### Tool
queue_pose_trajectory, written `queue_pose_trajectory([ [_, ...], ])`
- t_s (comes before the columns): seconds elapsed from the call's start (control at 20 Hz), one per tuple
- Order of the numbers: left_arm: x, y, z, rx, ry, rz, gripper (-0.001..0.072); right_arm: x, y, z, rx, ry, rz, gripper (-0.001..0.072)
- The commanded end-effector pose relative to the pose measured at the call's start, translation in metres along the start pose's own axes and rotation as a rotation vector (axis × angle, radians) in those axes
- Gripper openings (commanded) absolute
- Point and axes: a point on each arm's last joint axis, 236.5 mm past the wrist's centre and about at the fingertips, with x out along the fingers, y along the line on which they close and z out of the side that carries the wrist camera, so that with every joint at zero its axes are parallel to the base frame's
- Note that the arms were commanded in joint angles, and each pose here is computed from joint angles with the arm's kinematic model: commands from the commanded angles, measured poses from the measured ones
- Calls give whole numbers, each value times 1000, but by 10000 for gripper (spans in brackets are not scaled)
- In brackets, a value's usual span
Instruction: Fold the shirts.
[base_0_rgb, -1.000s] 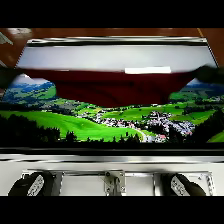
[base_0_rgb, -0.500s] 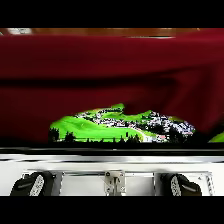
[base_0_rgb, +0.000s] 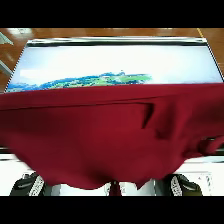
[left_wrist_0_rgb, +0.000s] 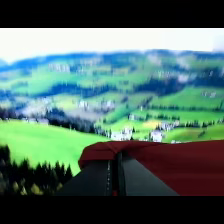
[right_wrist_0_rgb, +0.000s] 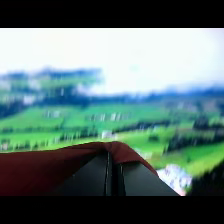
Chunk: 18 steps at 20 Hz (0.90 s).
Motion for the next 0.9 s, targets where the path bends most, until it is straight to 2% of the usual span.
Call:
queue_pose_trajectory([
  [0.0,94,31,-52,-56,248,-7,46,82,-10,-73,72,395,77,60],
  [0.15,183,58,-94,-140,428,-19,46,174,-11,-117,172,552,163,60],
  [0.3,270,74,-124,-180,543,-32,47,284,-13,-128,318,533,235,61],
  [0.4,326,78,-123,-183,507,-54,47,352,-17,-125,384,453,260,61],
  [0.6,404,76,-92,-260,345,-99,47,442,8,-112,268,260,235,61],
  [0.85,449,101,-96,-290,275,-35,48,485,23,-90,259,86,156,61],
])
